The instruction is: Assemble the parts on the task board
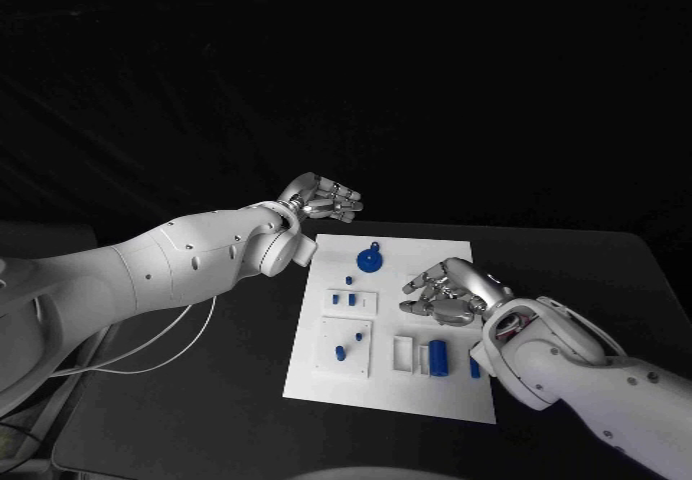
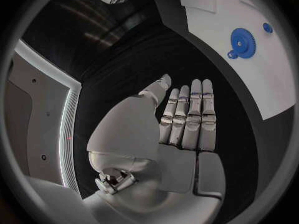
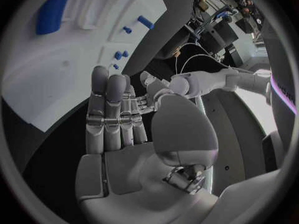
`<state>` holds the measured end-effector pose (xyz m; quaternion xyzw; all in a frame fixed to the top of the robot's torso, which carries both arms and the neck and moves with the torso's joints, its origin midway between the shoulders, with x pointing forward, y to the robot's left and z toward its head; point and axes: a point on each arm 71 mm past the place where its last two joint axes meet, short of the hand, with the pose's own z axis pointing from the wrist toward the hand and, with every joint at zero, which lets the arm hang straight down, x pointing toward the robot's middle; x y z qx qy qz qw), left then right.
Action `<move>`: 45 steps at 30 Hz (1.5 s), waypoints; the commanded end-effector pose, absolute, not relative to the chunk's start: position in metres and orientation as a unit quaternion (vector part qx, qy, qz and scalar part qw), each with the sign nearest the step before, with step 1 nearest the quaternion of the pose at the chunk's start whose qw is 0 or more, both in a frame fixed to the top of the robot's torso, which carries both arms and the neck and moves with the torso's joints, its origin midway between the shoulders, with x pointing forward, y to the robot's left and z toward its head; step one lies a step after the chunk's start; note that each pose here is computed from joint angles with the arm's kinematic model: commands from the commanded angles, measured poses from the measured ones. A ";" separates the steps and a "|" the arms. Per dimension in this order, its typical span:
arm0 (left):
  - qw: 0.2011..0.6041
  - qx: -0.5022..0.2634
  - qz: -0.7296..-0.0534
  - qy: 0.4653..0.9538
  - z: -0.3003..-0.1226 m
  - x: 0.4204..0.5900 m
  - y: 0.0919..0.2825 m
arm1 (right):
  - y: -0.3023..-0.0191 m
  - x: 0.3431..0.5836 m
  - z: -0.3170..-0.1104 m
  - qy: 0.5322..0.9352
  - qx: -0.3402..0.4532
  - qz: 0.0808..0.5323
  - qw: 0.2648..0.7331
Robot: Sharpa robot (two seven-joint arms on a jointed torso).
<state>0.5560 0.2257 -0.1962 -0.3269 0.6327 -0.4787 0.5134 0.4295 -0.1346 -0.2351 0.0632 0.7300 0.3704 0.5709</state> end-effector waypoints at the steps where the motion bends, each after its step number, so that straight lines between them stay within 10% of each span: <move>1: 0.505 -0.318 -0.496 0.630 -0.195 0.555 0.227 | -0.154 0.430 -0.244 0.794 0.127 0.363 0.471; 18: 0.474 -0.306 -0.520 0.642 -0.202 0.547 0.237 | -0.229 0.424 -0.262 0.902 0.192 0.171 0.348; 45: 0.457 -0.297 -0.534 0.646 -0.203 0.544 0.226 | -0.195 0.429 -0.287 0.910 0.181 0.147 0.342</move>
